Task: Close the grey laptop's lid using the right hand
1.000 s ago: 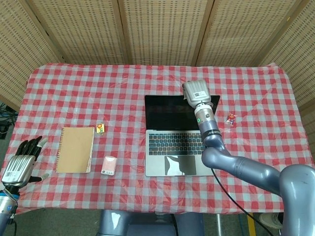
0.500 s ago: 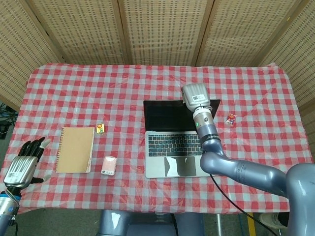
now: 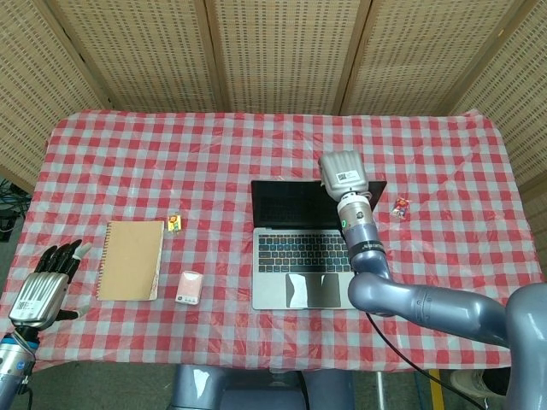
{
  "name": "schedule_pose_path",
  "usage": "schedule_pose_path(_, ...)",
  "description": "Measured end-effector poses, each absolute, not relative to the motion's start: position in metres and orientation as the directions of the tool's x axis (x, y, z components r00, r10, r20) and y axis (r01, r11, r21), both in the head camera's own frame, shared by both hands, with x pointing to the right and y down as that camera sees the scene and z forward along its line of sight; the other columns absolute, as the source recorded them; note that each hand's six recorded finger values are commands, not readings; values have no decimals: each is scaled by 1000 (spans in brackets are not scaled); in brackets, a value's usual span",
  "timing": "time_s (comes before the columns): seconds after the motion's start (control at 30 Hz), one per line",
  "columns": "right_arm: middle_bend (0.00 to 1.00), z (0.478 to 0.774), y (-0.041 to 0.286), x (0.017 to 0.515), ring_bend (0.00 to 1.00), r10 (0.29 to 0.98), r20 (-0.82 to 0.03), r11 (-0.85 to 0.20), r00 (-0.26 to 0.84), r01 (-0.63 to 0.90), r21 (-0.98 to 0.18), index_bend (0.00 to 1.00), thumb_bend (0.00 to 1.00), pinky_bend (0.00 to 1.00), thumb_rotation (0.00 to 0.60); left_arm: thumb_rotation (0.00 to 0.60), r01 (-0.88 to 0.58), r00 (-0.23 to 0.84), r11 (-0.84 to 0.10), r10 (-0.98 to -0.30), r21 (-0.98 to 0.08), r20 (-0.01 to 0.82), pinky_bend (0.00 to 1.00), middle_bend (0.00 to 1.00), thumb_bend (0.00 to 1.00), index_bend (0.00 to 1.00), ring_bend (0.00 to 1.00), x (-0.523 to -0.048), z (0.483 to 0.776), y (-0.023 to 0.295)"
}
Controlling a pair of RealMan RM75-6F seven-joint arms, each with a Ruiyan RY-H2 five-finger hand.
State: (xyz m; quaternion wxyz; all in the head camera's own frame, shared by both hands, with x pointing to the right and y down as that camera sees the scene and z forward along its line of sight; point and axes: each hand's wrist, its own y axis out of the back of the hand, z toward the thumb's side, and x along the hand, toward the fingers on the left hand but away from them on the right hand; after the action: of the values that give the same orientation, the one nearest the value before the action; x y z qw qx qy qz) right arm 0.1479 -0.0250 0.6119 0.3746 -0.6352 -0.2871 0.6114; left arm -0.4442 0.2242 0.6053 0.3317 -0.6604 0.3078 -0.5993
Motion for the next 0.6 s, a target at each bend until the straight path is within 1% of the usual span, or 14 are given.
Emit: schedule_pose_path(0.6,544,592,0,143,524,814,-571,-566,105,-76,-821,616,1000,523,600,600,-11,115,-580,-810,-815,575,0,0,0,0,0,-439,599,226)
